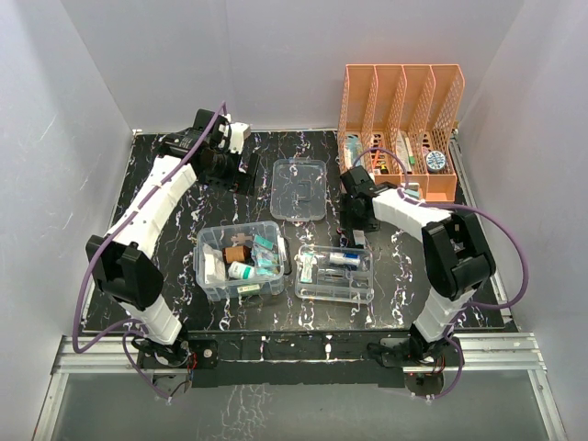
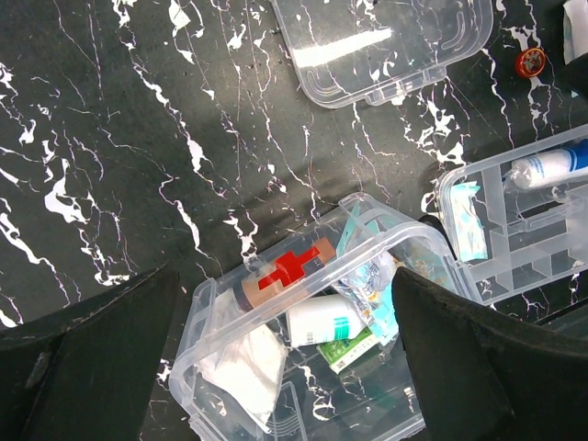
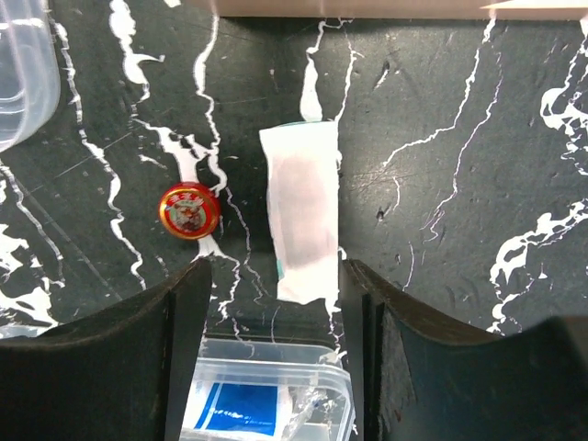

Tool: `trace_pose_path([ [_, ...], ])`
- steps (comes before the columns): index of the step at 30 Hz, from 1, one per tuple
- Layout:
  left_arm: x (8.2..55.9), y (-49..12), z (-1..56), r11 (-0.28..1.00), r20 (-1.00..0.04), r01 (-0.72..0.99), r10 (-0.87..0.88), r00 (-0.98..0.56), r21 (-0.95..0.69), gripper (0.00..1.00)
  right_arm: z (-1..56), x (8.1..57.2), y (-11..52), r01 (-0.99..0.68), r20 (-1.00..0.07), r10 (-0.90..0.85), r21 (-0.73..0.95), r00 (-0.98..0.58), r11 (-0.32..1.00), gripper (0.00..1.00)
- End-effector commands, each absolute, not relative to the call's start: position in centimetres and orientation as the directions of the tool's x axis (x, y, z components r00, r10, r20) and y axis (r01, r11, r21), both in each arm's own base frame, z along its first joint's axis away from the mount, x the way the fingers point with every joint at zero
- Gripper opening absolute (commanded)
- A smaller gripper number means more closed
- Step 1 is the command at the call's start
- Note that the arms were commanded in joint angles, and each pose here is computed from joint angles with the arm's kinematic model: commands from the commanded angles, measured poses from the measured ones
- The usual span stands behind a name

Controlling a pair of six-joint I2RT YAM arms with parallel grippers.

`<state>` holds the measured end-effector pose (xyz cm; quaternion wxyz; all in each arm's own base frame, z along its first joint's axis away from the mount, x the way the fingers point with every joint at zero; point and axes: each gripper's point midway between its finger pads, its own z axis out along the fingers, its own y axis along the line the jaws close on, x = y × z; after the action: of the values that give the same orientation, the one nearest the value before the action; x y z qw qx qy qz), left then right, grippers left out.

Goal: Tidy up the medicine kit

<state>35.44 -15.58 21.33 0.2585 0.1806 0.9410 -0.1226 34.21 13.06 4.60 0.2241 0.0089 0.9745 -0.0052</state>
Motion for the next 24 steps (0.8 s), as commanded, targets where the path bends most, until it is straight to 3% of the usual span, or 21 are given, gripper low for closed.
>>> trace_pose_path([
  [1,35.4,-15.3,21.9,0.910,-0.531,0.389,0.263,-0.806,-0.140,0.99,2.8,34.9,12.5,0.019,-0.439,0.013,-0.008,-0.899,1.000,0.55],
  [7,35.6,-15.5,21.6,0.909,-0.523,0.391,0.264,-0.810,-0.146,0.99,0.8,34.6,11.6,0.023,-0.400,0.016,-0.012,-0.916,1.000,0.50],
  [12,35.9,-15.7,21.4,0.907,-0.519,0.393,0.265,-0.813,-0.152,0.99,0.1,34.1,11.2,0.015,-0.377,0.005,-0.022,-0.926,1.000,0.13],
  [15,36.0,-15.8,21.3,0.906,-0.515,0.394,0.265,-0.815,-0.156,0.99,1.0,34.1,11.0,0.017,-0.395,0.005,-0.027,-0.919,0.999,0.00],
  [24,36.3,-15.4,21.3,0.920,-0.523,0.368,0.249,-0.815,-0.134,0.99,10.9,33.6,11.4,0.072,-0.565,0.078,0.033,-0.821,0.997,0.00],
])
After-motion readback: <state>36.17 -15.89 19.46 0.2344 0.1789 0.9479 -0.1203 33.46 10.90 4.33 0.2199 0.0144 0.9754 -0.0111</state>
